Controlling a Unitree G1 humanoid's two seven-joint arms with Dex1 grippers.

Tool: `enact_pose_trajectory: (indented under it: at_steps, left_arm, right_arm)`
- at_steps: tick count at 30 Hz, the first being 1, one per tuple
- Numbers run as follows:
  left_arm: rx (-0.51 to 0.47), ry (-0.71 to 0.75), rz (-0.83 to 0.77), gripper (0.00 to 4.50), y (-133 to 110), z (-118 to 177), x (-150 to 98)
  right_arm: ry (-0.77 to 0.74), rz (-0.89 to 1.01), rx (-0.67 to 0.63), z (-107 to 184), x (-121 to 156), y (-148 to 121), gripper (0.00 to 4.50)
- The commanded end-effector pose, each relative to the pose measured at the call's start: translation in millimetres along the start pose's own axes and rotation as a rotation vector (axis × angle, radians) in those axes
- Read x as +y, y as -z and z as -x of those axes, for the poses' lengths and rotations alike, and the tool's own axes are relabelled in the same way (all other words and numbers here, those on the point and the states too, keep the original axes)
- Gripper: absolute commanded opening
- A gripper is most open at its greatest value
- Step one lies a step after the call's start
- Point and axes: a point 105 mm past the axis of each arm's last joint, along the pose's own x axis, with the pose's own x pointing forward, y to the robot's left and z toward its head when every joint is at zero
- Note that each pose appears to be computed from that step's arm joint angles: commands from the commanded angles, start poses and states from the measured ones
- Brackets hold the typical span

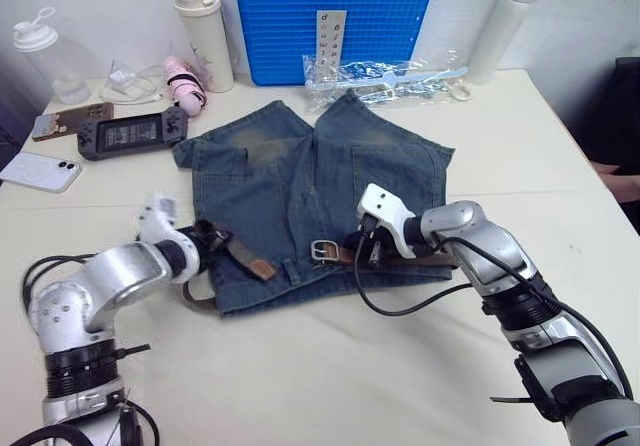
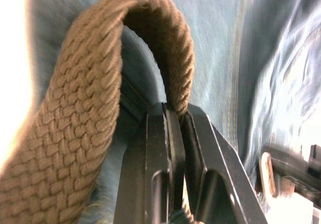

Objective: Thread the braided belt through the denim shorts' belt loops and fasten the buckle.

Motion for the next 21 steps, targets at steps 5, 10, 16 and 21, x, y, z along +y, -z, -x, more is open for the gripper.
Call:
enact_pose_trajectory:
  at_steps: [5, 10, 16, 21]
  left_arm:
    - [-0.386, 0.418, 0.36, 0.15, -64.0, 45.6, -74.6]
    - [-0.343, 0.529, 0.501, 0.0, -49.0, 41.4, -100.3]
    - [-0.325, 0.62, 0.635, 0.0, -50.9, 38.4, -112.6]
    - [-0.286, 0.615, 0.679, 0.0, -50.7, 26.7, -116.1]
  right_arm:
    - [0.059, 0.192, -0.213, 14.9, -5.1, -37.3, 0.0]
    - [0.131, 0.397, -0.394, 43.0, -1.8, -73.2, 0.66]
    - [0.386, 0.822, -0.411, 85.1, -8.0, -92.7, 3.03]
    - [0.508, 1.087, -0.435, 94.0, 4.1, -102.1, 3.88]
